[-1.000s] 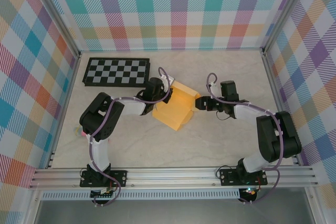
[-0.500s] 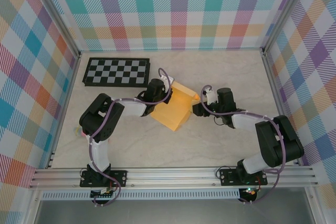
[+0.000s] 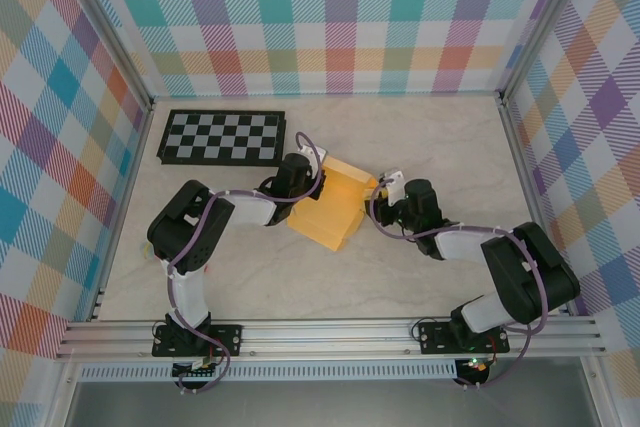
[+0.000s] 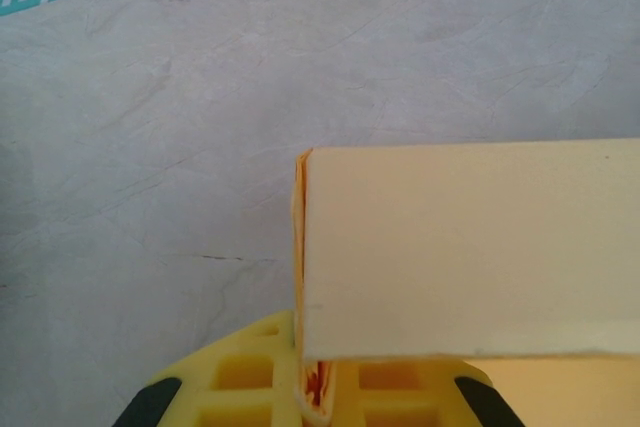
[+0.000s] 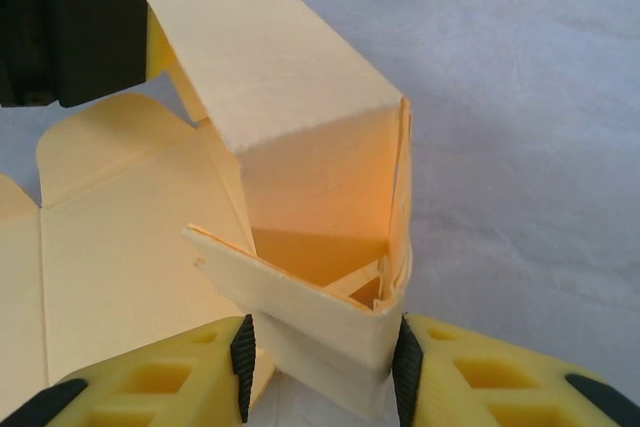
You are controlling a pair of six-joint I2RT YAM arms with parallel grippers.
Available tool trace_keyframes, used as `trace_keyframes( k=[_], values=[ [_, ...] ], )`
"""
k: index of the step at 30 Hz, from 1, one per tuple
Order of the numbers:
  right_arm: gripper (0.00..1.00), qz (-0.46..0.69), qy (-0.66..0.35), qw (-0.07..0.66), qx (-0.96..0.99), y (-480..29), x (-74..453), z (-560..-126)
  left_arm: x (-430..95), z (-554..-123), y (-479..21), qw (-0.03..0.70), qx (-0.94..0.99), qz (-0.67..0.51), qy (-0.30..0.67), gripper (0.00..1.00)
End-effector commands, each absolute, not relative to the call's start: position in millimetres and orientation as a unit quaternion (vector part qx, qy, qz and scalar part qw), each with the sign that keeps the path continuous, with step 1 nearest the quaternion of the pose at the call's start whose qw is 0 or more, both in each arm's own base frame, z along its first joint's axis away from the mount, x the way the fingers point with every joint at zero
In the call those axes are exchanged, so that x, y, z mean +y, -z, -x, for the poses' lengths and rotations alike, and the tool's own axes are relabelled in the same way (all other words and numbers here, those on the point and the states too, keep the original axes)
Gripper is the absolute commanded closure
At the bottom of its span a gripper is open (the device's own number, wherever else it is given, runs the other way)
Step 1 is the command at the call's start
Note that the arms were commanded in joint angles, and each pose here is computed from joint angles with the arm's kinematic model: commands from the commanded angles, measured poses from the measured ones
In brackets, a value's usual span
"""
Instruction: Fold the paper box
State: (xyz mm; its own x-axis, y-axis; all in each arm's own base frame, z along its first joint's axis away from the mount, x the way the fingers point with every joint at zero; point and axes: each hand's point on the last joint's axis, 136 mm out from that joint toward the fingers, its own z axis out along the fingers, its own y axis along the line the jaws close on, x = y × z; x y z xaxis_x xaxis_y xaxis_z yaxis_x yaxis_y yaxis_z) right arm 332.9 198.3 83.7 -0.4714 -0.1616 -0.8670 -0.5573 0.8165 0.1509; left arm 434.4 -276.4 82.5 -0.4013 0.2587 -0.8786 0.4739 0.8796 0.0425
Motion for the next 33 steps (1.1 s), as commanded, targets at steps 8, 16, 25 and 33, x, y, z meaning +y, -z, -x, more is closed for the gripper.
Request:
trace_keyframes(
  k=[8,16,25,33],
  values=[
    [0.61,0.272,-0.23,0.481,0.801,-99.6,229.5,-341.7,-291.2,-421.6,-90.3,0.506,0.824,-0.225,0.124,0.95],
    [0.6,0.235,-0.232,0.502,0.799,-113.8,235.4,-354.5,-300.3,-414.6,-87.4,0.506,0.822,-0.226,0.13,0.95],
    [0.6,0.177,-0.19,0.509,0.82,-110.7,218.8,-372.2,-299.1,-412.6,-88.7,0.506,0.823,-0.226,0.126,0.95],
    [0.58,0.132,-0.194,0.527,0.817,-118.2,213.3,-380.4,-293.8,-411.5,-86.6,0.504,0.826,-0.224,0.115,0.95]
  ],
)
